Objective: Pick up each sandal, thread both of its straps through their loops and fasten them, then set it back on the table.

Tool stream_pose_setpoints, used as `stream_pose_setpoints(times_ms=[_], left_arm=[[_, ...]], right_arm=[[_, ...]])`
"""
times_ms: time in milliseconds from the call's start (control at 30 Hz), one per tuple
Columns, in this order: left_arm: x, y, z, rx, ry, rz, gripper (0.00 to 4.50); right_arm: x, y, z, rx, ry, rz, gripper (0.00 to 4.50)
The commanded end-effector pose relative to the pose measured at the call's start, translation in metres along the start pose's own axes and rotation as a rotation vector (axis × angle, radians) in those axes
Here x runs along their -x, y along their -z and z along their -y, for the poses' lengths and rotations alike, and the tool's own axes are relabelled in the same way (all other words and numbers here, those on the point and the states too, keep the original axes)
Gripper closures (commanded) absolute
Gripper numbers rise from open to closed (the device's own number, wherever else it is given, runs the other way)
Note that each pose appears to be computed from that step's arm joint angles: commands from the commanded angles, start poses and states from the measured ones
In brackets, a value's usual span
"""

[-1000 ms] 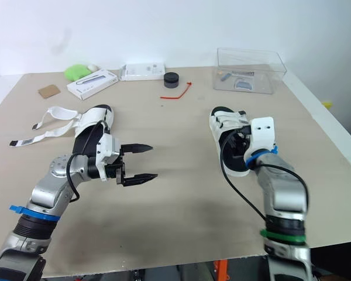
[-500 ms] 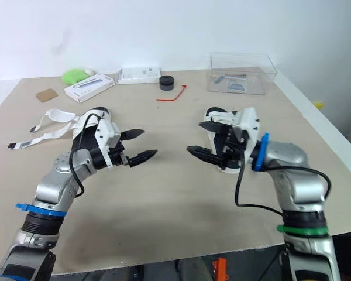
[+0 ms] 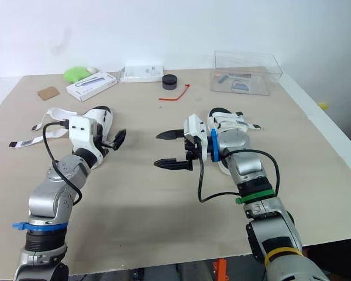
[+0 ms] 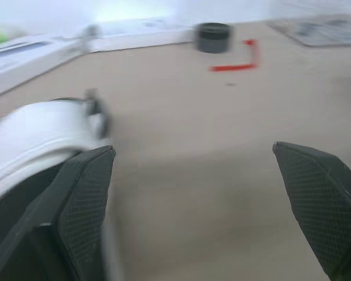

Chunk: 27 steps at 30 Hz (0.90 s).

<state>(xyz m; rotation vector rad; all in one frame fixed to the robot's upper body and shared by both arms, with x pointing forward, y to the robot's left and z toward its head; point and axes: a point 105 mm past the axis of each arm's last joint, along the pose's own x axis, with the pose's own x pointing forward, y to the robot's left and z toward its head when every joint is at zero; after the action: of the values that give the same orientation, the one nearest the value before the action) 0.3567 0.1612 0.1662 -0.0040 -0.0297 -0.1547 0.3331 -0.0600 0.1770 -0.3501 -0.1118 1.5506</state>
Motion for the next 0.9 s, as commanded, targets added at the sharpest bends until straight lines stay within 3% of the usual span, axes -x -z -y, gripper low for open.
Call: stream_pose_setpoints(times_ms=[33,367,900], left_arm=[[0.006,-0.011,-0.005,0.003,-0.087,0.035,0.0],[-0.021,0.017,-0.005,0.143,-0.107,-0.1,0.0],[-0.069,0.023,-0.024,-0.042,-0.141,-0.154,0.0]], right_arm=[[0.001,-0.01,0.004,0.051,0.004,0.015,0.05],[0.001,-0.013,0.005,0.069,0.046,0.035,0.05],[0.008,-0.014,0.005,0.07,0.097,0.024,0.05]])
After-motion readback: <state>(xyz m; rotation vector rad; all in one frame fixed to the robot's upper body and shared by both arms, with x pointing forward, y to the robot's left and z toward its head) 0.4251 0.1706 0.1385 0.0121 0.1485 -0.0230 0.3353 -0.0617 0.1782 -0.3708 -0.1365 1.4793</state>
